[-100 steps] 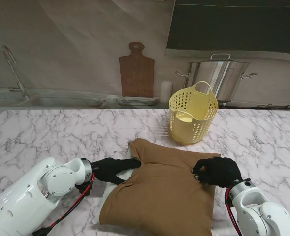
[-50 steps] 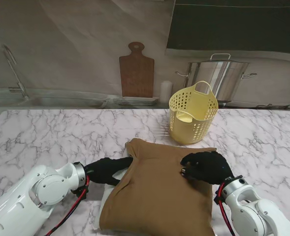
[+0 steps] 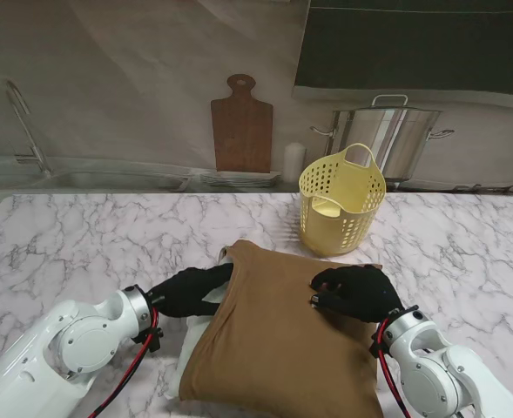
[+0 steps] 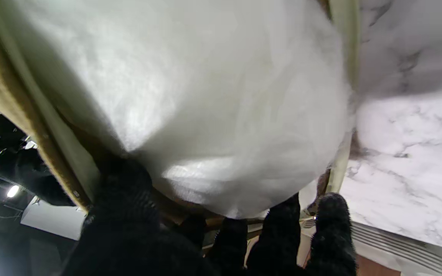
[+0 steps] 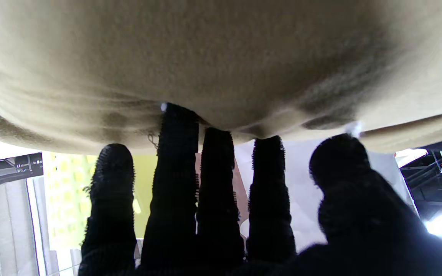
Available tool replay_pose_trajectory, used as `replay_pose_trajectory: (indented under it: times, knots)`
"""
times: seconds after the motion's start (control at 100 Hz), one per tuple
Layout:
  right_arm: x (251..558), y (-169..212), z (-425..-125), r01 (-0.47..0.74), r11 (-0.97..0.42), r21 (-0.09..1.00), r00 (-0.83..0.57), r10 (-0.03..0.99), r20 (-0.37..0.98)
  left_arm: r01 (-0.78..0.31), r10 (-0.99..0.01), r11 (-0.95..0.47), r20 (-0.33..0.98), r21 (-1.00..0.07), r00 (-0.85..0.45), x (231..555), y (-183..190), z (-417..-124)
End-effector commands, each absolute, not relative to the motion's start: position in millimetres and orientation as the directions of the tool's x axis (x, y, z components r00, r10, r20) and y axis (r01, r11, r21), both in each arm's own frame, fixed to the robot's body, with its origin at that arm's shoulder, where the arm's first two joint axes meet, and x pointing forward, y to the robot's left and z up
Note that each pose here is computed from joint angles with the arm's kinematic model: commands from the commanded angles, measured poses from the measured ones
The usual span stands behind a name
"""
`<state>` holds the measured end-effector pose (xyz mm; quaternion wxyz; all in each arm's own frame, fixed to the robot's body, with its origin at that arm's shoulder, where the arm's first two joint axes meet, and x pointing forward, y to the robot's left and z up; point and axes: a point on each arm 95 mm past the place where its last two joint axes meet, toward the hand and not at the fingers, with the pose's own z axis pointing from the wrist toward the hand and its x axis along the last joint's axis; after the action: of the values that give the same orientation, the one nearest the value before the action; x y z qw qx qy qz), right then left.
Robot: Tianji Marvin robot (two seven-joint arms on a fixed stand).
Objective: Remove the pillowcase from the pillow and put it in the laundry basket
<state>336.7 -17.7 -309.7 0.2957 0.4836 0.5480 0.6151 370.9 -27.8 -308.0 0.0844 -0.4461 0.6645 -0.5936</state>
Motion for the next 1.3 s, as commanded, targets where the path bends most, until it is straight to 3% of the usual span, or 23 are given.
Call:
replay_pose_trajectory:
  times: [0.0, 0.21, 0.46, 0.75, 0.98, 1.29]
  knots:
    - [336.0, -15.5, -313.5, 0.180, -0.226, 0.957, -0.356, 0.892, 0.278, -0.476, -0.665, -0.124, 0.429, -0.871, -0.611, 367.5, -39.5, -298.0]
    - [337.9, -10.0, -316.1, 0.201, -0.216, 0.955, -0.373, 0.885, 0.279, -0.480, -0.614, -0.172, 0.475, -0.860, -0.630, 365.8, -58.0, -294.2]
    - [335.1, -7.0, -316.9, 0.203, -0.228, 0.952, -0.379, 0.878, 0.291, -0.588, -0.629, -0.086, 0.501, -0.804, -0.594, 370.0, -66.2, -337.8]
    - [328.8, 0.8, -300.7, 0.107, -0.228, 0.968, -0.420, 0.872, 0.252, -0.631, -0.667, 0.059, 0.440, -0.774, -0.601, 369.4, -52.4, -366.7]
    - [344.4, 23.8, -298.4, 0.188, -0.084, 0.979, -0.450, 0.878, 0.161, -0.647, -0.666, 0.118, 0.423, -0.754, -0.615, 364.0, -47.9, -377.4]
    - [372.5, 37.7, -327.7, 0.274, 0.031, 0.961, -0.406, 0.910, 0.086, -0.680, -0.673, 0.167, 0.422, -0.714, -0.607, 353.9, -34.6, -380.7]
